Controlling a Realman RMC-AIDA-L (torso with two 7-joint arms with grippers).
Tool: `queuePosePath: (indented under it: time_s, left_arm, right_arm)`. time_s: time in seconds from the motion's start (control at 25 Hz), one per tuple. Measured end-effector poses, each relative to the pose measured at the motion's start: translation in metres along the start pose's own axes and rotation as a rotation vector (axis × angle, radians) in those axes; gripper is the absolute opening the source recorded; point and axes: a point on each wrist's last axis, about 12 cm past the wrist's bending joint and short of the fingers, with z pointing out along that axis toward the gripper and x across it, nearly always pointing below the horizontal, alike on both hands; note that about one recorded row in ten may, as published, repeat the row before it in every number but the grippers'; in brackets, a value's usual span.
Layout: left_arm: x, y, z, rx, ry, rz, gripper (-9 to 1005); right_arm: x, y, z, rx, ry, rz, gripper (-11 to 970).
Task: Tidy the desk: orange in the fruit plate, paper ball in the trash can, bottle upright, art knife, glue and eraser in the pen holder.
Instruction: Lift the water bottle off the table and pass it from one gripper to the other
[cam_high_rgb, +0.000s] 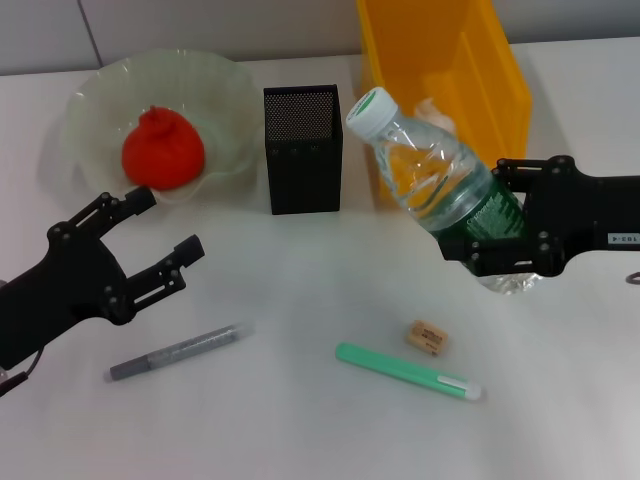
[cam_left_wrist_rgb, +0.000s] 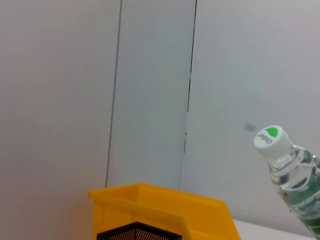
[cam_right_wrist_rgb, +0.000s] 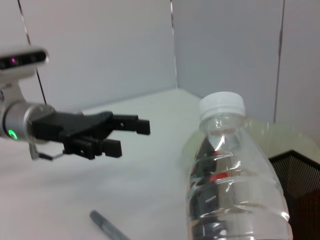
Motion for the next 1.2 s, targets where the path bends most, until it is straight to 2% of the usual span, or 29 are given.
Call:
queuePosePath:
  time_s: [0.4, 0.8, 1.2]
  left_arm:
    - [-0.001, -0.001, 0.003, -0.004, -0.036, -0.023, 828]
    - [-0.003, -0.004, 0.010, 0.029, -0.065, -0.051, 828]
    - [-0.005, -0.008, 0.011, 0.063, -0.096, -0.068, 828]
  right_arm:
    - [0.025, 0.001, 0.016, -0.060, -0.118, -0.016, 776]
    - [0.040, 0.002, 0.030, -0.080, -0.142, -0.068, 779]
    - [0.041, 0.000, 0.042, -0.107, -0.158, -0.096, 781]
